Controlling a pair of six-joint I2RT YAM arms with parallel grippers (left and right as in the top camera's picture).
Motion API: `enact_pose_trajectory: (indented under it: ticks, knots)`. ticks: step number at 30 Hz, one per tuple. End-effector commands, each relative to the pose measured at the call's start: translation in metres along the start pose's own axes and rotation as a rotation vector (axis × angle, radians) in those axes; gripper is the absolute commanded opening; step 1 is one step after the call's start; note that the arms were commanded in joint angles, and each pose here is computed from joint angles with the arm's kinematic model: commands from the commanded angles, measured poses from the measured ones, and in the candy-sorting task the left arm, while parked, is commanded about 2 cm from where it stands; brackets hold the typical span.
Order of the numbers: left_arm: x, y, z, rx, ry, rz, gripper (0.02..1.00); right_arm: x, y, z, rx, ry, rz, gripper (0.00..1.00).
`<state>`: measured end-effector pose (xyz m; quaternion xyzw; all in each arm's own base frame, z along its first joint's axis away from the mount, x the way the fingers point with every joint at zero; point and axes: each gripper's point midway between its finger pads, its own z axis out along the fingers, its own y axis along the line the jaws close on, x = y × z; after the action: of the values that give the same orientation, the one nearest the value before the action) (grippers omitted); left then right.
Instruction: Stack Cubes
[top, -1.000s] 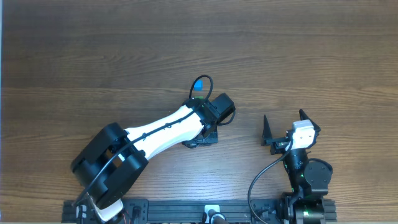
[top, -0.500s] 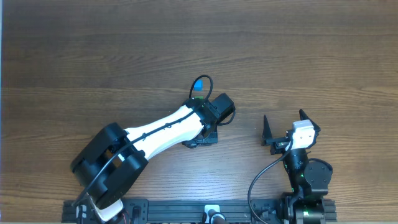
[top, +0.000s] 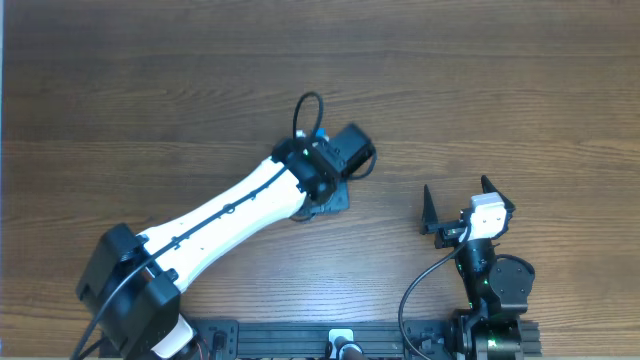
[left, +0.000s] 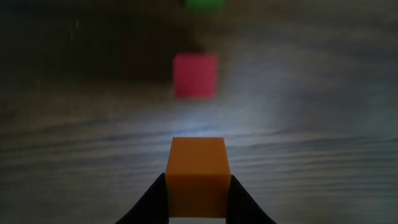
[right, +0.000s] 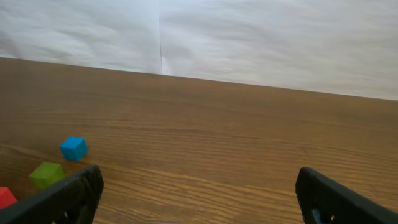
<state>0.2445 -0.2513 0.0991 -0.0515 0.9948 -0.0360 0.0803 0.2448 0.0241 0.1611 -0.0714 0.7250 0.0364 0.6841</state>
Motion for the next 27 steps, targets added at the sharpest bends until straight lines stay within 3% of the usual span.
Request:
enact_pose_trajectory:
  ticks: [1, 11, 27]
  knots:
    - [-0.028, -0.002, -0.014, 0.033, -0.058, -0.04, 0.073, 0.002, -0.001, 0.0, 0.003, 0.0, -0.001, 0.991]
    - [-0.049, -0.003, 0.007, 0.034, -0.005, -0.023, 0.064, 0.002, -0.001, 0.0, 0.003, 0.0, -0.001, 0.991]
    - [-0.042, -0.005, 0.028, 0.01, 0.062, -0.017, 0.066, 0.002, -0.001, 0.0, 0.003, 0.0, -0.001, 0.991]
